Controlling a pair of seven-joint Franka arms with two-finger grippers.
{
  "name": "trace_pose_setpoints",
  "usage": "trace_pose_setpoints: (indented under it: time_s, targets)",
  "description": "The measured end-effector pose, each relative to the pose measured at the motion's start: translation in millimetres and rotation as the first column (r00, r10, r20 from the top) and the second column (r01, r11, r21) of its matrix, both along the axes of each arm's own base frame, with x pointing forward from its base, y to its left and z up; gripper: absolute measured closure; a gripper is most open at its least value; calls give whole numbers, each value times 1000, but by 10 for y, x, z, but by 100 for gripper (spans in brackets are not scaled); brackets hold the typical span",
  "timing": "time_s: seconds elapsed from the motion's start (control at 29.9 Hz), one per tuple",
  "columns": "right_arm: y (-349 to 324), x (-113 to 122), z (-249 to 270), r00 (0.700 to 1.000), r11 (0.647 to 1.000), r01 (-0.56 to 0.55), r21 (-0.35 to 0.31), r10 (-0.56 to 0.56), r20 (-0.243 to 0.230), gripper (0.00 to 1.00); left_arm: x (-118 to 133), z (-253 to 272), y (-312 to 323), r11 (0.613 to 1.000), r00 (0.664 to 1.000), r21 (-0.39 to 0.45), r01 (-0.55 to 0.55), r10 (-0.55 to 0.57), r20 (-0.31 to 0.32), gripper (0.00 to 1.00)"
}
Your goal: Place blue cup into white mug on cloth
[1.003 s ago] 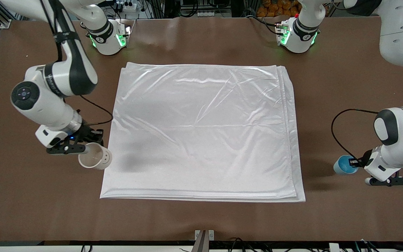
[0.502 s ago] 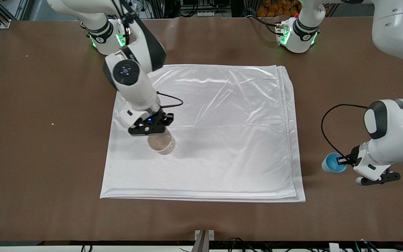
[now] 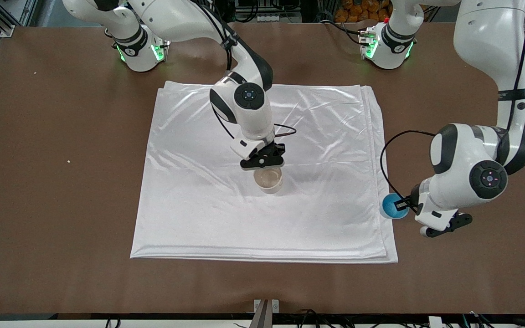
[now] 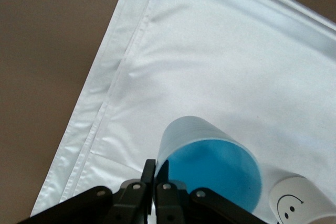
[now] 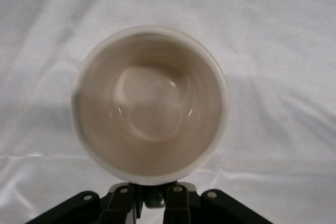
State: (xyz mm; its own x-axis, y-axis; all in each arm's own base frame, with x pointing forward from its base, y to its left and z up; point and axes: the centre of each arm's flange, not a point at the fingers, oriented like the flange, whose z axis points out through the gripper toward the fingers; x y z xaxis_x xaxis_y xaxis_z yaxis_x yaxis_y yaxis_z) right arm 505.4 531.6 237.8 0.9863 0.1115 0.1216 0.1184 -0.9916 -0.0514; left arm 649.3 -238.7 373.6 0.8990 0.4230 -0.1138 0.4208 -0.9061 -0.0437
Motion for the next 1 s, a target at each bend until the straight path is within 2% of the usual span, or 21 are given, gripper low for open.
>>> trace_pose_setpoints:
  time_s: [0.03,0.07,0.1,0.13,0.17,0.33,0.57,0.8,1.0]
  targets:
    - [6,3,11,1000,1000,-2,0,2,3,76,-16,-1,-42,1000,1000,1,-2,2,0,96]
    - [11,8,24,1000,1000,-4,-1,4,5,67,-34,-2,-89,1000,1000,1,-3,3,-1,96]
    - [13,11,35,1000,1000,-4,-2,4,6,67,-49,-1,-128,1000,1000,2,-6,6,-1,96]
    - [16,14,50,1000,1000,-5,-5,5,5,58,-65,-1,-169,1000,1000,2,-7,7,-1,96]
    - [16,16,67,1000,1000,-5,-8,5,2,54,-80,-2,-206,1000,1000,3,-7,7,-2,96]
    - [-15,37,235,1000,999,2,-43,-3,-26,34,-166,-2,-408,1000,1000,6,-11,12,-2,96]
    - [-156,116,958,999,998,27,-50,-28,-24,0,-314,22,-745,1000,1000,6,-22,22,0,96]
    - [-804,205,2188,996,994,58,-91,-63,-55,0,-496,59,-1150,1000,1000,-10,-28,28,2,96]
    - [-1800,410,3092,996,994,54,-96,-60,-61,0,-608,14,-1475,998,999,-53,-21,22,23,96]
